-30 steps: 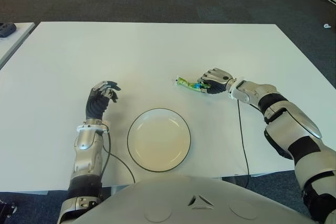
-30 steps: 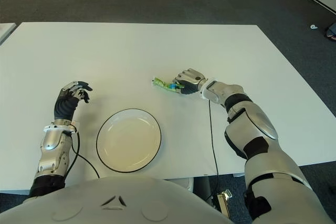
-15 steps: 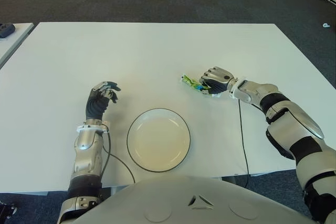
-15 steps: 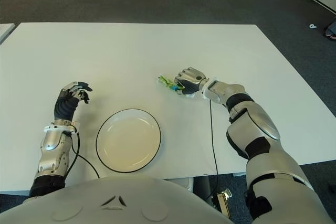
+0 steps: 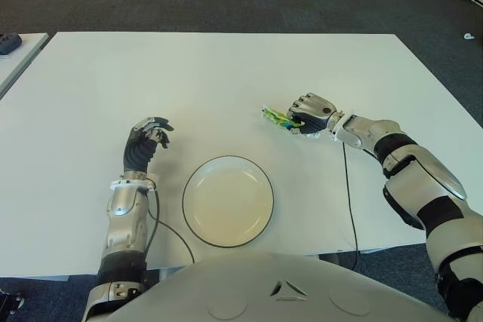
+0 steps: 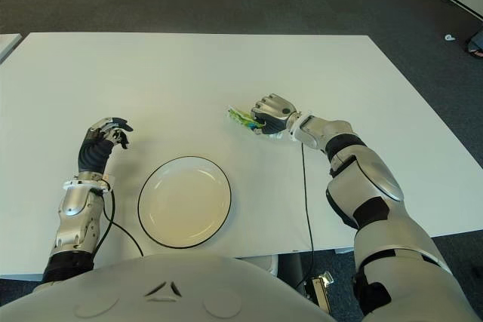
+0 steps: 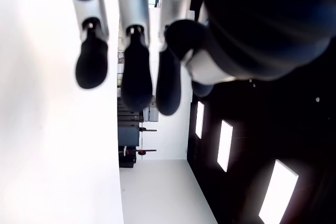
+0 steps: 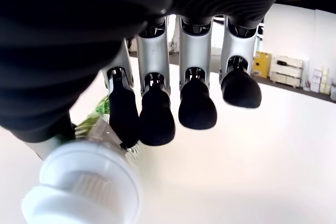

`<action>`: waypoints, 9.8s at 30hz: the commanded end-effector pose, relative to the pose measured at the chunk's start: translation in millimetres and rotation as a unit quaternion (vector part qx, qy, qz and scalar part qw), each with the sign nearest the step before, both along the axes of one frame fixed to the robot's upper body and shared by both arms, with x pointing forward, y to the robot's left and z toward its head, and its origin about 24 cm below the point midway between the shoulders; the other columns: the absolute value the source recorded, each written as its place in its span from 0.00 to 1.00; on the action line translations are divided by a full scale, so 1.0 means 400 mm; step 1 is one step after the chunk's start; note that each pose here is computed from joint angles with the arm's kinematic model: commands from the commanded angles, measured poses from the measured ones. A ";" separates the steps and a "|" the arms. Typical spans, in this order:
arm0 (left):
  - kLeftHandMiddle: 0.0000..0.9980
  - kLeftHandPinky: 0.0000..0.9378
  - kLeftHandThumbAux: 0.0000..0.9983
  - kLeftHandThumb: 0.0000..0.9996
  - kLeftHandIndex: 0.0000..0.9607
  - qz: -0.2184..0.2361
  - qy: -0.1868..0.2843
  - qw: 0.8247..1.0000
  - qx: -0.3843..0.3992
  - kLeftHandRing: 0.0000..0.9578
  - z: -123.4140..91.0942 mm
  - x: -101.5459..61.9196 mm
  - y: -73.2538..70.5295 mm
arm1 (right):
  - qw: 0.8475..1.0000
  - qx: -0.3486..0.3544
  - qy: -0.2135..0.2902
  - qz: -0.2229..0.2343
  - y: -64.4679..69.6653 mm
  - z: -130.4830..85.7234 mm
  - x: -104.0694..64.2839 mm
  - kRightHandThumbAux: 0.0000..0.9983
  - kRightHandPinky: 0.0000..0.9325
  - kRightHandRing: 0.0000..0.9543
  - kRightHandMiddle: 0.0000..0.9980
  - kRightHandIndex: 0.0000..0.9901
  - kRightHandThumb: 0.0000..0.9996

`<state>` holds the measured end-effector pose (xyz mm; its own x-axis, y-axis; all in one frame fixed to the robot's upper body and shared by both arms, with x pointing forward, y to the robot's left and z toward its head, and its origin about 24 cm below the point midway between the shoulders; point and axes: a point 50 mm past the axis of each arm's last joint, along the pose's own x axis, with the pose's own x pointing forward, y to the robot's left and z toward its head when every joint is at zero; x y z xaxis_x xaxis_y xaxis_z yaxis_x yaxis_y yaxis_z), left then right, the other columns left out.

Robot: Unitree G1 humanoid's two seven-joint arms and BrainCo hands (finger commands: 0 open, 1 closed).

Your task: Put the toothpaste on the table into the plate.

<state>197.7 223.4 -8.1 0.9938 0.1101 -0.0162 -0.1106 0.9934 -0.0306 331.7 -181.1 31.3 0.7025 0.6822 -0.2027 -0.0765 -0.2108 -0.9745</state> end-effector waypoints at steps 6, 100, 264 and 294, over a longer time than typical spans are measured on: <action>0.51 0.70 0.67 0.84 0.44 -0.002 0.000 1.000 0.005 0.69 -0.003 0.005 0.002 | 0.997 0.029 -0.059 0.027 0.021 0.053 0.023 0.68 0.92 0.88 0.85 0.77 0.52; 0.51 0.69 0.67 0.84 0.45 0.002 0.001 1.000 0.002 0.69 -0.001 0.005 0.001 | 0.987 -0.082 0.058 -0.124 0.070 0.062 0.106 0.12 0.00 0.00 0.00 0.00 0.53; 0.49 0.69 0.67 0.84 0.45 0.033 0.002 0.999 0.016 0.68 0.016 -0.051 0.027 | 0.931 -0.113 0.097 -0.334 0.070 -0.011 0.106 0.38 0.00 0.00 0.00 0.00 0.33; 0.48 0.69 0.67 0.84 0.46 0.027 0.000 1.000 0.011 0.68 0.022 -0.051 0.032 | 0.936 -0.118 0.121 -0.310 0.097 -0.025 0.098 0.46 0.00 0.00 0.00 0.00 0.31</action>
<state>178.4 235.3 0.2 0.9844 0.1757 -0.0060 -0.1757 0.9844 -0.0083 370.5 -147.0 20.5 0.8658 0.0566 -0.4972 -0.4682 -0.2588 -0.8448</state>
